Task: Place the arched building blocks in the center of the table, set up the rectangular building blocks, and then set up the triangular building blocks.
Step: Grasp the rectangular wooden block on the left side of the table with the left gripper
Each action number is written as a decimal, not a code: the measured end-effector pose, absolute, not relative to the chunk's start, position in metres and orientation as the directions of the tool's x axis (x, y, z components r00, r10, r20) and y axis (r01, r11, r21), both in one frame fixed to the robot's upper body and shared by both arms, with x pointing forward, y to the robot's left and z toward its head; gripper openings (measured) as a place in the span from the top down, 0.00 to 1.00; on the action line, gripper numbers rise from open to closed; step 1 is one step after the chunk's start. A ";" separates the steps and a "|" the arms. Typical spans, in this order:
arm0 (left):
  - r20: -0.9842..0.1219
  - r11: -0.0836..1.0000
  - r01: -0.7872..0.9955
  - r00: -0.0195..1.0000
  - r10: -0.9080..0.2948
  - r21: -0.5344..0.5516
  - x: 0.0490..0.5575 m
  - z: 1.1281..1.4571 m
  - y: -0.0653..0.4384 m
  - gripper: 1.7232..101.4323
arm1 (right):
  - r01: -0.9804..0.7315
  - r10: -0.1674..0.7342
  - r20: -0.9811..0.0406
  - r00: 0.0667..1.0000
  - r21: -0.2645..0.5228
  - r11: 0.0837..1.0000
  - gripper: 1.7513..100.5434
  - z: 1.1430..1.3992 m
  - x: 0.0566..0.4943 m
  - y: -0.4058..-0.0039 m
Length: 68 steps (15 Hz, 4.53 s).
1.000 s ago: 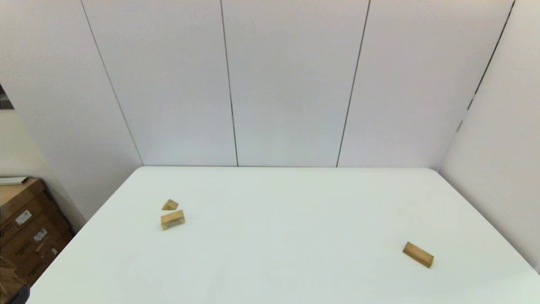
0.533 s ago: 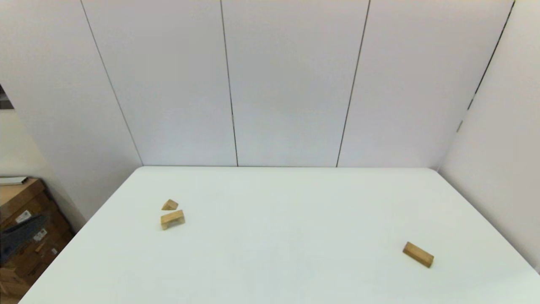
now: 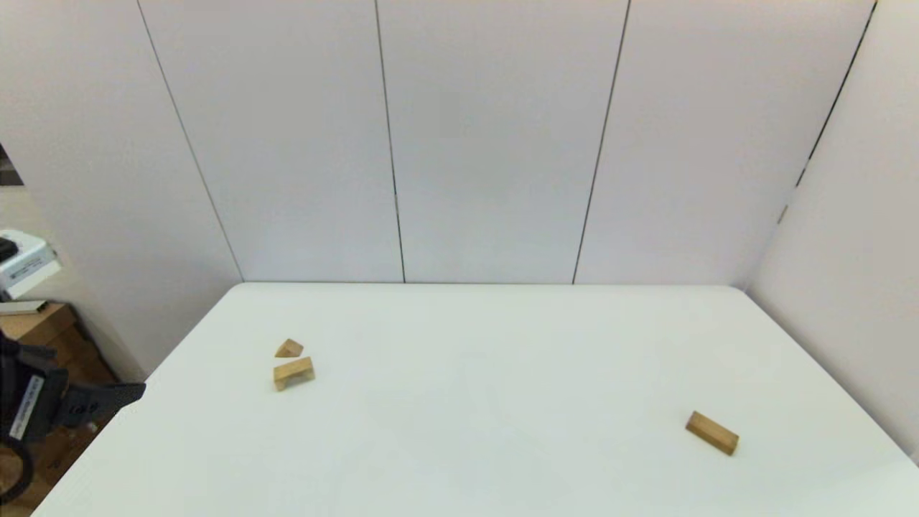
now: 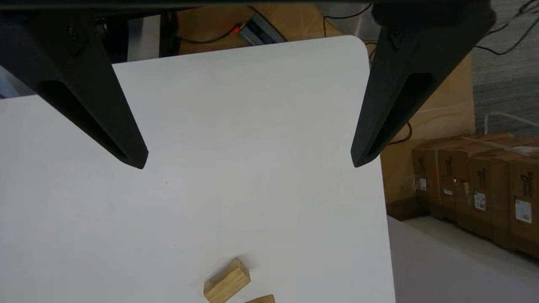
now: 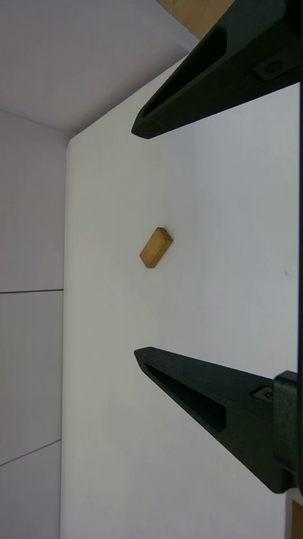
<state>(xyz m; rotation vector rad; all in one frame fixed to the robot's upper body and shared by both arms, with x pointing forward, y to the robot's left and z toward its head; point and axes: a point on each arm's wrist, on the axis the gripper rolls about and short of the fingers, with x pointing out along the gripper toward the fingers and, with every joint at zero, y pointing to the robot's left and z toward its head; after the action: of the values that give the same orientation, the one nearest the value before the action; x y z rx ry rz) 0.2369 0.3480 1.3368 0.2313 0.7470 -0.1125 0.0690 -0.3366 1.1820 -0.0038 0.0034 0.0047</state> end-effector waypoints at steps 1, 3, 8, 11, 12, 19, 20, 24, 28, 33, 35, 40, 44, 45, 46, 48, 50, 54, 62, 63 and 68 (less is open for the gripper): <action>-0.699 0.965 0.209 0.714 -0.038 0.161 0.249 1.338 0.348 0.04 | -0.004 0.004 -0.003 1.000 -0.004 1.000 0.03 1.182 0.069 -0.337; -0.736 0.957 0.255 0.673 -0.073 0.139 0.275 1.334 0.345 0.04 | -0.004 0.004 -0.003 1.000 -0.004 1.000 0.03 1.182 0.069 -0.337; -0.845 0.938 0.338 0.521 -0.120 0.075 0.343 1.319 0.336 0.04 | -0.004 0.004 -0.003 1.000 -0.004 1.000 0.03 1.182 0.069 -0.337; -0.898 0.928 0.370 0.419 -0.134 0.034 0.379 1.305 0.328 0.04 | -0.004 0.004 -0.003 1.000 -0.004 1.000 0.03 1.182 0.069 -0.337; -0.904 0.924 0.380 0.405 -0.137 0.030 0.390 1.300 0.326 0.04 | -0.004 0.004 -0.003 1.000 -0.004 1.000 0.03 1.182 0.069 -0.337; -0.928 0.876 0.481 0.345 -0.142 0.045 0.450 1.266 0.316 0.04 | -0.004 0.004 -0.003 1.000 -0.004 1.000 0.03 1.182 0.069 -0.337; -0.930 0.875 0.482 0.340 -0.140 0.044 0.457 1.261 0.315 0.04 | -0.004 0.004 -0.003 1.000 -0.004 1.000 0.03 1.182 0.069 -0.337; -0.942 0.858 0.511 0.313 -0.120 0.061 0.479 1.238 0.318 0.04 | -0.005 0.005 -0.003 1.000 -0.004 1.000 0.03 1.182 0.069 -0.337; -0.960 0.815 0.567 0.275 -0.052 0.118 0.494 1.215 0.323 0.04 | -0.005 0.005 -0.003 1.000 -0.005 1.000 0.03 1.182 0.069 -0.337; -0.972 0.702 0.700 0.230 -0.047 0.131 0.496 1.202 0.327 0.04 | -0.004 0.004 -0.003 1.000 -0.004 1.000 0.03 1.182 0.069 -0.337; -0.975 0.664 0.736 0.216 -0.047 0.131 0.496 1.198 0.327 0.04 | -0.005 0.005 -0.003 1.000 -0.004 1.000 0.03 1.182 0.069 -0.337; -0.982 0.640 0.761 0.181 -0.048 0.109 0.498 1.187 0.319 0.04 | -0.004 0.004 -0.003 1.000 -0.004 1.000 0.03 1.182 0.069 -0.337; -0.987 0.625 0.776 0.153 -0.052 0.088 0.501 1.175 0.308 0.04 | -0.004 0.004 -0.003 1.000 -0.004 1.000 0.03 1.182 0.069 -0.337; -0.988 0.621 0.780 0.146 -0.052 0.082 0.501 1.172 0.306 0.04 | -0.004 0.004 -0.003 1.000 -0.004 1.000 0.03 1.182 0.069 -0.337; -0.989 0.618 0.783 0.138 -0.052 0.077 0.502 1.168 0.304 0.04 | -0.005 0.005 -0.003 1.000 -0.004 1.000 0.03 1.182 0.069 -0.337; -0.990 0.616 0.785 0.129 -0.051 0.071 0.503 1.162 0.302 0.04 | -0.004 0.004 -0.003 1.000 -0.004 1.000 0.03 1.182 0.069 -0.337; -0.990 0.612 0.788 0.129 -0.051 0.071 0.506 1.160 0.300 0.04 | -0.004 0.004 -0.003 1.000 -0.004 1.000 0.03 1.182 0.069 -0.337; -0.990 0.611 0.788 0.129 -0.052 0.071 0.511 1.154 0.299 0.04 | -0.005 0.005 -0.003 1.000 -0.004 1.000 0.03 1.182 0.069 -0.337; -0.992 0.621 0.782 0.119 -0.052 0.061 0.512 1.149 0.298 0.04 | -0.004 0.004 -0.003 1.000 -0.004 1.000 0.03 1.182 0.069 -0.337; -0.992 0.621 0.781 0.117 -0.052 0.059 0.512 1.148 0.298 0.04 | -0.004 0.004 -0.003 1.000 -0.004 1.000 0.03 1.182 0.069 -0.337; -0.992 0.620 0.782 0.116 -0.052 0.059 0.516 1.143 0.297 0.04 | -0.005 0.005 -0.003 1.000 -0.004 1.000 0.03 1.182 0.069 -0.337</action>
<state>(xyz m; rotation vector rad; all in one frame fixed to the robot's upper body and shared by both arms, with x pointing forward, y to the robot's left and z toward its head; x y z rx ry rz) 0.5161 0.2975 1.1429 0.6949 1.3239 -0.6887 0.0690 -0.3366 1.1820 -0.0038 0.0034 0.0047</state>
